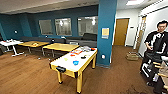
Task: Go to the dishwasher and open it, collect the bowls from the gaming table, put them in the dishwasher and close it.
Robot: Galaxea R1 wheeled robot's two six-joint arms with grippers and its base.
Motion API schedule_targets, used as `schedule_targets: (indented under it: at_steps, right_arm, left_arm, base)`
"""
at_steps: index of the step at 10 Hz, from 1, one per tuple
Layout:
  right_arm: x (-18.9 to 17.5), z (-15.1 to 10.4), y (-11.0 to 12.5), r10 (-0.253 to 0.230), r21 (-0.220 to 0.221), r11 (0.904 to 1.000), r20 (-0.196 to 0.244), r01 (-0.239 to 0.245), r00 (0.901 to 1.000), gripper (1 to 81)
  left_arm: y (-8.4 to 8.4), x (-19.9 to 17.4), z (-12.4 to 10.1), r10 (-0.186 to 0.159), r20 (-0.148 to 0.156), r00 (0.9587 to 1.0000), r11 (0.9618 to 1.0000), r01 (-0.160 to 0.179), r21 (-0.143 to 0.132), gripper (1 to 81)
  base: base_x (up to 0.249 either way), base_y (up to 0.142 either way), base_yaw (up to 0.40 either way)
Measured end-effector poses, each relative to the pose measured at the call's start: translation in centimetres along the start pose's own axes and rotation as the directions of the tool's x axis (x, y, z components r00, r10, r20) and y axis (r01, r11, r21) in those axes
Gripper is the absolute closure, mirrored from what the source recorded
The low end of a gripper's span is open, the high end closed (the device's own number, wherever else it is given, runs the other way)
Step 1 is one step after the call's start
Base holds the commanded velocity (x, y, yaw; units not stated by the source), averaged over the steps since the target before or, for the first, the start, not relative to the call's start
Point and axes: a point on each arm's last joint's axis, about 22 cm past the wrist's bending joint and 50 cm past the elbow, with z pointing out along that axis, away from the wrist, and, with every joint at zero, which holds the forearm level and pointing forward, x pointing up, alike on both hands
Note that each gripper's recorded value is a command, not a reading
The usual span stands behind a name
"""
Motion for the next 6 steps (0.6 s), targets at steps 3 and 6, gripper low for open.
schedule_targets:
  at_steps: [3,6]
  right_arm:
    - [-0.07,-0.01,0.04,0.000,-0.001,1.0000,0.000,0.000,1.0000,1.0]
    - [-0.09,-0.02,0.07,0.000,-0.001,1.0000,0.001,0.000,1.0000,1.0]
  left_arm:
    - [0.05,-0.30,-0.02,-0.001,0.004,1.0000,1.0000,0.001,0.000,1.0]
    - [0.01,-0.30,-0.03,-0.001,0.004,1.0000,1.0000,0.001,0.000,1.0]
  base:
    - [0.153,0.075,0.000]
    - [0.179,0.075,0.000]
